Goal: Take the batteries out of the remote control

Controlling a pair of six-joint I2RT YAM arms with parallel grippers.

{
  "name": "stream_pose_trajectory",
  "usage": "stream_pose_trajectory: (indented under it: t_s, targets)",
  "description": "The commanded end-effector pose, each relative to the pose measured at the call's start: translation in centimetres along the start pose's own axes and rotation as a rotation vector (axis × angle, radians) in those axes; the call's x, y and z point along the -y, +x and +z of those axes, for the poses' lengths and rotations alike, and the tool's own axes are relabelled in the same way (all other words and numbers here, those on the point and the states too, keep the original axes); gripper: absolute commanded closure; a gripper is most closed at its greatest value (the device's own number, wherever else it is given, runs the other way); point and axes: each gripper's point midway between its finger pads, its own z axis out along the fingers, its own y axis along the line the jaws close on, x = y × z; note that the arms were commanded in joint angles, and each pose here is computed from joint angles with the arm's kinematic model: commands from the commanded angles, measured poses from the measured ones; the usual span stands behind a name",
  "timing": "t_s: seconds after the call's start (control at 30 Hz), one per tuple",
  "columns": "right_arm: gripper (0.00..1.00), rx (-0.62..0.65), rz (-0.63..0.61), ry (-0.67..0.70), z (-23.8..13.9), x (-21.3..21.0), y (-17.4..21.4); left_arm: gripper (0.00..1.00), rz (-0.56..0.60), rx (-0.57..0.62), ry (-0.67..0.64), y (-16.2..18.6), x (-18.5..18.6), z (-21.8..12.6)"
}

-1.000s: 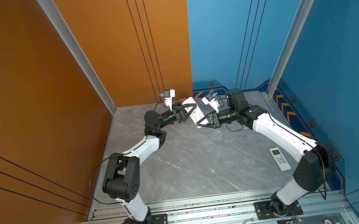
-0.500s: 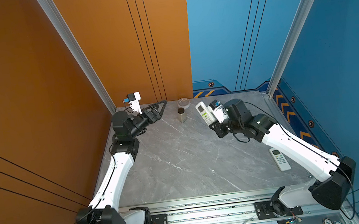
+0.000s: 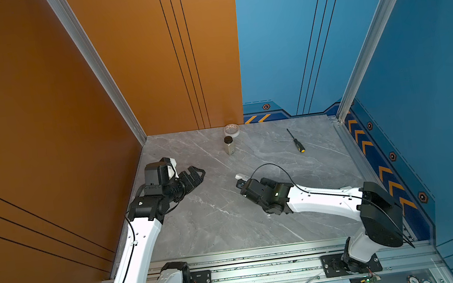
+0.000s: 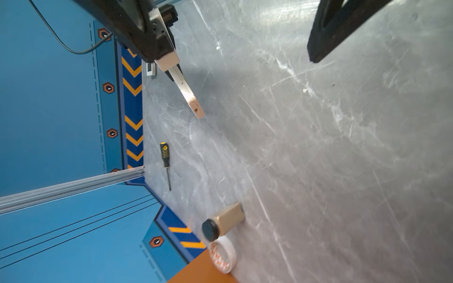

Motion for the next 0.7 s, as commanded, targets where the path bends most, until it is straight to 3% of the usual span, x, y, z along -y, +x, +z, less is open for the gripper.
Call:
stream_pose_trajectory:
  t_s: [0.0,0.17,0.37,0.57,0.67]
  targets:
    - [1.0,0.019,-0.102,0.148,0.2,0.3,-1.4,0.02,-0.05,-0.048,-0.046,1.8,-1.2,0.4]
    - [1.0,-0.032,-0.237,0.147,2.4,-3.3,-0.7,0.02,-0.045,-0.051,-0.068,2.0,-1.6,0.8]
    - [1.0,-0.021,-0.228,0.183,2.4,-3.7,-0.8,0.02,-0.057,-0.093,-0.074,2.8,-1.7,1.8]
    - [1.0,0.076,-0.235,0.274,0.2,-3.4,-1.8,0.02,-0.259,-0.185,0.051,5.2,-0.9,5.1]
    - [1.0,0.121,-0.228,0.313,-0.9,-3.1,-2.1,0.02,-0.357,-0.17,0.132,5.1,0.0,6.2]
